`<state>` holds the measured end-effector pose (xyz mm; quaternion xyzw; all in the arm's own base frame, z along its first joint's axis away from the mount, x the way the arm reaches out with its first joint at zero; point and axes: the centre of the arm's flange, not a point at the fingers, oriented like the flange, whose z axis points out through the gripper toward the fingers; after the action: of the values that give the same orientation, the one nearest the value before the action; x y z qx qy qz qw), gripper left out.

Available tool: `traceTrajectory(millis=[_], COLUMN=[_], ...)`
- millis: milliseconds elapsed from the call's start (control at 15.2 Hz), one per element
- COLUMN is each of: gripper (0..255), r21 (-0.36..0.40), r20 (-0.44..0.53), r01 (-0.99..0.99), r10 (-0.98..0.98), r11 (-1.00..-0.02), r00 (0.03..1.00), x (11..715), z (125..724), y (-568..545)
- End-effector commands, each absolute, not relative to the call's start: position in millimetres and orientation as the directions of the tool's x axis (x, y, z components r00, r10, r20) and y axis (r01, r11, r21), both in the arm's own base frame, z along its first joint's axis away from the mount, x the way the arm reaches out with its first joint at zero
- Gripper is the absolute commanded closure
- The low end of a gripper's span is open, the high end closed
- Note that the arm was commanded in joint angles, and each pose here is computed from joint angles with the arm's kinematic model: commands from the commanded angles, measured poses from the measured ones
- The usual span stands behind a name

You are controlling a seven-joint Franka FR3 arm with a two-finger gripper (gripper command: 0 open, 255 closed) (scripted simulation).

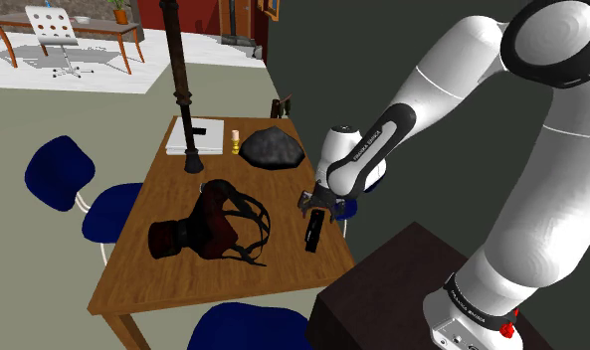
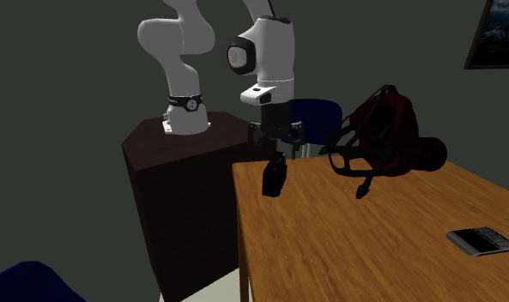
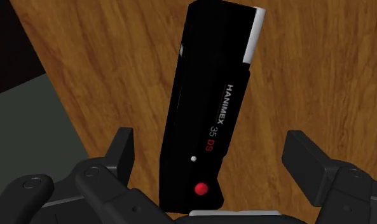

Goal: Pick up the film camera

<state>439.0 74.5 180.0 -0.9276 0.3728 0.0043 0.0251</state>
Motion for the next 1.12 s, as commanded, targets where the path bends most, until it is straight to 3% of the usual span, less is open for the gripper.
traceTrajectory(millis=[0, 396, 462, 1056], gripper=[0, 0, 255, 255], r21=[-0.044, -0.044, -0.044, -0.044], r20=[-0.026, -0.026, -0.026, -0.026], r01=[-0.696, -0.696, -0.696, -0.696], r10=[-0.695, -0.695, -0.695, -0.695], r11=[-0.717, -0.717, -0.717, -0.717], r00=[0.718, 0.718, 0.718, 0.718], x=[441, 441, 441, 441], z=[167, 143, 144, 143], y=[74, 74, 74, 74])
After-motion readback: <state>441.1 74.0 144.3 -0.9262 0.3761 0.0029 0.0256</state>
